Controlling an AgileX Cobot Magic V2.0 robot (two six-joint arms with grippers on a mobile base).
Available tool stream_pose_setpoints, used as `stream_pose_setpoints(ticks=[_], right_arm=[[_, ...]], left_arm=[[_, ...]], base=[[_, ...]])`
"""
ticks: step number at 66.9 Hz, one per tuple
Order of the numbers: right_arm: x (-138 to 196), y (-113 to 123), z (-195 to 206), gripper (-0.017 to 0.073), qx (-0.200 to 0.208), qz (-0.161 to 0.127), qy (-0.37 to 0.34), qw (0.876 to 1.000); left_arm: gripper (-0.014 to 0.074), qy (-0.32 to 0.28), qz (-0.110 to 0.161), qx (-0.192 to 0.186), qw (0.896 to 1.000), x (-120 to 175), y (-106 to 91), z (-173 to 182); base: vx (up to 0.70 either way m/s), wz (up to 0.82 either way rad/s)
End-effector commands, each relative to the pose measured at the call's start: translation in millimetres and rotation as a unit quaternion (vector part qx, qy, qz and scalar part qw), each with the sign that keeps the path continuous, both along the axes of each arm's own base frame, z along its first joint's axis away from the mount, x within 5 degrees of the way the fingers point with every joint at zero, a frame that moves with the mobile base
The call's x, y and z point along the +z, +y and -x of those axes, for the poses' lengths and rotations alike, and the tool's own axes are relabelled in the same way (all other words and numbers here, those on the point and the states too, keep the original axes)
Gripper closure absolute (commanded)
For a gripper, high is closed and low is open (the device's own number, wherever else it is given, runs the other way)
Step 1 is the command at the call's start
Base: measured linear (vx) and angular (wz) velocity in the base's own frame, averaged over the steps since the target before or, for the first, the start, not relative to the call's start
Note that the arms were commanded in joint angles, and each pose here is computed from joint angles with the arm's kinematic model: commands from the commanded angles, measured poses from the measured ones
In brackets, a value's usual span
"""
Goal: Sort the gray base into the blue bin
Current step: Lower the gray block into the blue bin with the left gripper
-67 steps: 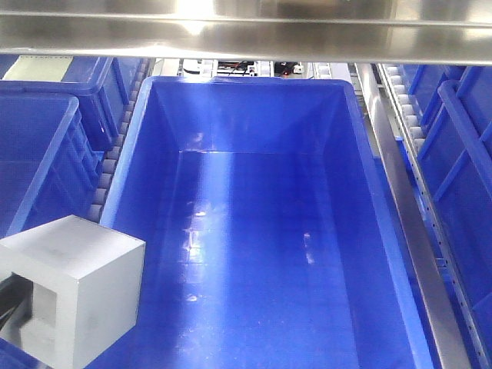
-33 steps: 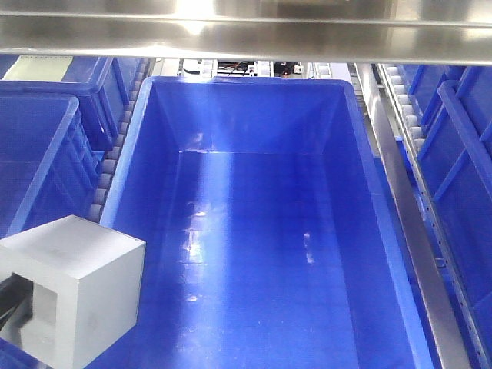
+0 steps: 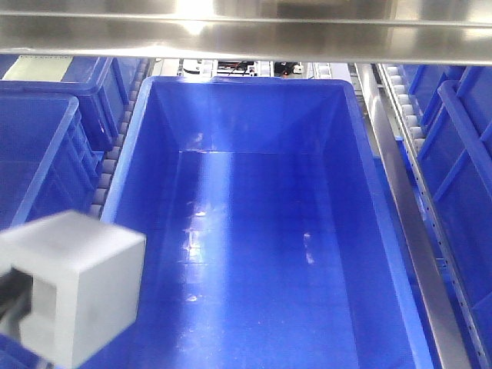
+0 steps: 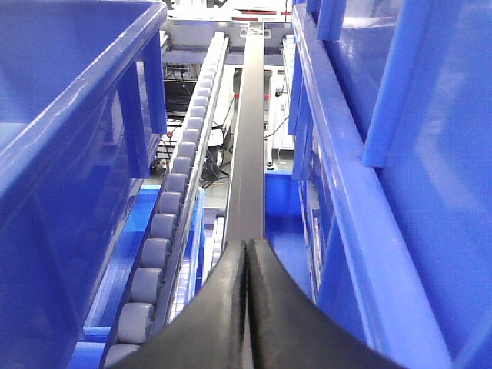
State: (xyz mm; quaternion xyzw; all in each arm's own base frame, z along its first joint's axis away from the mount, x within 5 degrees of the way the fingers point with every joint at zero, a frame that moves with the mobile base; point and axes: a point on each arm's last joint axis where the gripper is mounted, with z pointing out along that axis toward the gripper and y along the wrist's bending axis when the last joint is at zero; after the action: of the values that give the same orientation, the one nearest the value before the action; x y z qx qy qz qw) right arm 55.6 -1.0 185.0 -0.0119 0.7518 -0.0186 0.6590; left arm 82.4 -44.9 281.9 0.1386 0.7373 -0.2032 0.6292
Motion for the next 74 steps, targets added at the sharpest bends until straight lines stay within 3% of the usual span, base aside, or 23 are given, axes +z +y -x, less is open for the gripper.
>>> stream_pose_setpoints(ticks=[1, 14, 25, 37, 55, 74], right_arm=[[5.6, 0.1, -0.4, 0.0564, 0.001, 0.011, -0.04, 0.999], [5.6, 0.1, -0.4, 0.0564, 0.001, 0.011, -0.04, 0.999], [5.6, 0.1, -0.4, 0.0564, 0.001, 0.011, -0.04, 0.999], [5.6, 0.1, -0.4, 0.0564, 0.001, 0.011, -0.04, 0.999], [5.6, 0.1, -0.4, 0.0564, 0.001, 0.011, -0.04, 0.999], [5.6, 0.1, -0.4, 0.0564, 0.001, 0.011, -0.04, 0.999]], left_arm=[[0.0594, -0.051, 0.041, -0.008, 0.998, 38.2, -8.1, -11.0], [0.0592, -0.002, 0.013, -0.007, 1.0, 61.7, -34.3, -56.6], [0.0592, 0.039, -0.01, -0.008, 0.999, 60.6, -59.4, -99.0], [0.0591, 0.061, -0.041, -0.049, 0.996, 58.7, -100.2, -129.6], [0.0591, 0.13, -0.075, -0.046, 0.988, 30.6, -138.1, -182.9], [0.0576, 0.206, -0.085, -0.038, 0.974, -10.3, -163.1, -216.7]], base=[[0.0, 0.0], [0.0, 0.0], [0.0, 0.0], [0.0, 0.0], [0.0, 0.0], [0.0, 0.0]])
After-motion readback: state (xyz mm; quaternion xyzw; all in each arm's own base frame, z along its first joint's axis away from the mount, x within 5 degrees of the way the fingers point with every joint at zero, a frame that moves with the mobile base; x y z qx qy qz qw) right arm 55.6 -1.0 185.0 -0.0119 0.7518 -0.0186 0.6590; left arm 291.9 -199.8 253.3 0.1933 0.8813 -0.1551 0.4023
